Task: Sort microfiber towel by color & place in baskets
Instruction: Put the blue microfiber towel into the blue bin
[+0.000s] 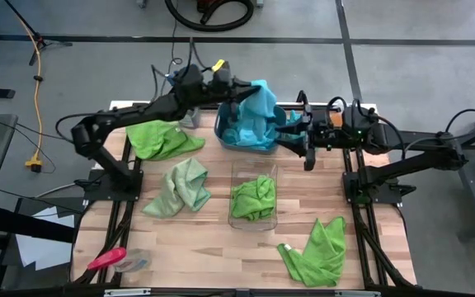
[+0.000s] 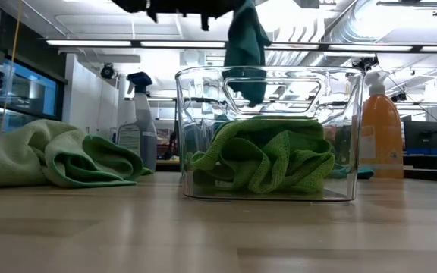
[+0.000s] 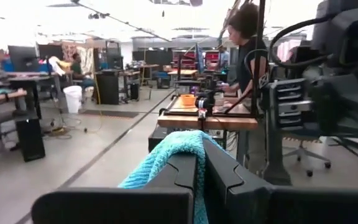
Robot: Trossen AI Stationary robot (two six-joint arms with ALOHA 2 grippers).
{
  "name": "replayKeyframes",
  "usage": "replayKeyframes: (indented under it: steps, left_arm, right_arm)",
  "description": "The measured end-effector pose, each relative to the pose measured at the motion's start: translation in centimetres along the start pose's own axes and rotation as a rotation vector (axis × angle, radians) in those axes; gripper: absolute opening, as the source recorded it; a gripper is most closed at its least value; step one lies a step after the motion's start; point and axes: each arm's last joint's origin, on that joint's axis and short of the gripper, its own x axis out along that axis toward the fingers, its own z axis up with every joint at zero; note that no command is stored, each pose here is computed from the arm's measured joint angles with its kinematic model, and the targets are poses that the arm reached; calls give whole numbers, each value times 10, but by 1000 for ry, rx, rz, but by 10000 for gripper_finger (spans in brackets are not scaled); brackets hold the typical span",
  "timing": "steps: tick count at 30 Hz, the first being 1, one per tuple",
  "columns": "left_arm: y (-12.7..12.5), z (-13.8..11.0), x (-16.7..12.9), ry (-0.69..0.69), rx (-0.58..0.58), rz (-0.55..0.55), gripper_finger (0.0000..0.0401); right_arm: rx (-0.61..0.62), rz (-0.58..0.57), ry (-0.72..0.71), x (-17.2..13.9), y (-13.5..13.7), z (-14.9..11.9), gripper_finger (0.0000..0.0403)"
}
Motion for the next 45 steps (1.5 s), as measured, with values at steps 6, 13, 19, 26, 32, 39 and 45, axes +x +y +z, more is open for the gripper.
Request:
replayKeyframes:
  steps: [6,13,19,26,32,39,45]
  left_arm:
    - [20,-8,25,10,64,48,0]
    - [35,-41,32,158,-16,98,0]
    - [46,-90,35,420,-50,199,0]
    - [45,-139,28,732,-174,232,0]
    - [36,-146,11,957,-162,270,0]
    - [31,-162,-14,1263,-215,312,0]
    - [26,-164,-22,1350,-251,306,0]
  right_arm:
    - [-36,-48,-2,-5,-1,1,165]
    - [-47,-91,24,-6,-3,-1,165]
    - [-49,-118,48,-6,-4,-4,165]
    - [-42,-128,51,-6,-4,-4,165]
    - [-59,-159,64,-6,-5,-6,165]
    - [-64,-178,79,-6,-6,-8,165]
    - [-68,-179,90,-6,-6,-9,165]
